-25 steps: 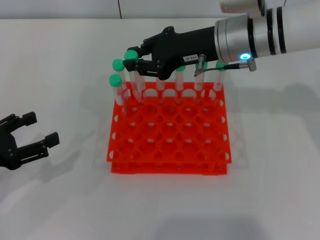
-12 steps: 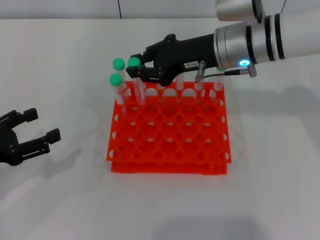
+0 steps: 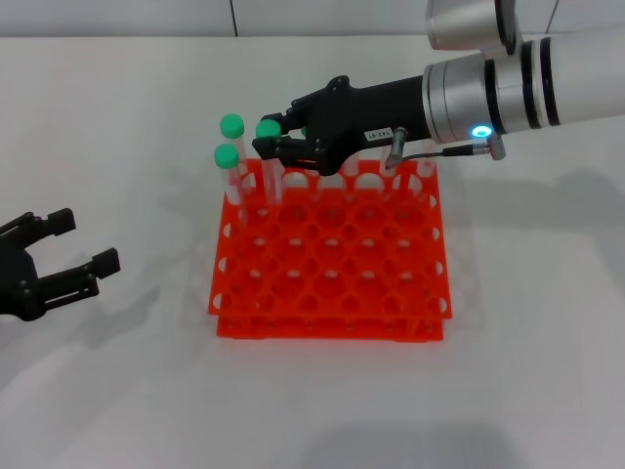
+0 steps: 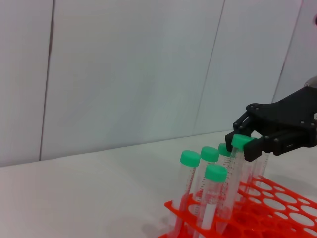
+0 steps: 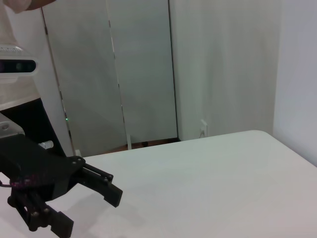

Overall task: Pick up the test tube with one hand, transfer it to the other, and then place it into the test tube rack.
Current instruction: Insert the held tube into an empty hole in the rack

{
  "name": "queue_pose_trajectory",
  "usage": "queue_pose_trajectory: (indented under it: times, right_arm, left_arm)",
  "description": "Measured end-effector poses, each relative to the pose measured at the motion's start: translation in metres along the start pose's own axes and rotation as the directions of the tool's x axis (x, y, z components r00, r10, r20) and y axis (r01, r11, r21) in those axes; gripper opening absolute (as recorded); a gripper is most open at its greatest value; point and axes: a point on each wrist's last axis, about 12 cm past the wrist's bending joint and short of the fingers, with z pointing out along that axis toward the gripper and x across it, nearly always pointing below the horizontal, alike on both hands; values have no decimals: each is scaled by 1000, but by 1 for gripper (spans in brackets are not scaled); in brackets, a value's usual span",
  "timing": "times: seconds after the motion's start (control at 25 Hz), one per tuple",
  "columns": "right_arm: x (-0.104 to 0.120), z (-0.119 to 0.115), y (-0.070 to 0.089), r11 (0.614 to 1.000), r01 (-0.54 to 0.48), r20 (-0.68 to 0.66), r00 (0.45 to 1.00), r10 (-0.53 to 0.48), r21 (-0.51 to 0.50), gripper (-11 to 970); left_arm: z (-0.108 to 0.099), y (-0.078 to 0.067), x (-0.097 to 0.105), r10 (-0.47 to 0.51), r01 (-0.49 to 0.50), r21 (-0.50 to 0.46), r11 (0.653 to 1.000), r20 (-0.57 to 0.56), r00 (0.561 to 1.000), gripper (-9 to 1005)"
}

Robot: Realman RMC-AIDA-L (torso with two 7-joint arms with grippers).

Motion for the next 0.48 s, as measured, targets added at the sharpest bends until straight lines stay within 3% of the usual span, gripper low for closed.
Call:
queue_pose_trajectory:
  times: [0.48]
  right_arm:
    - [-3,0,0,1000,16,6,1000,-16,-1,263]
  left_arm:
    - [3,1,2,-5,5,-3,1000,-3,1000,889]
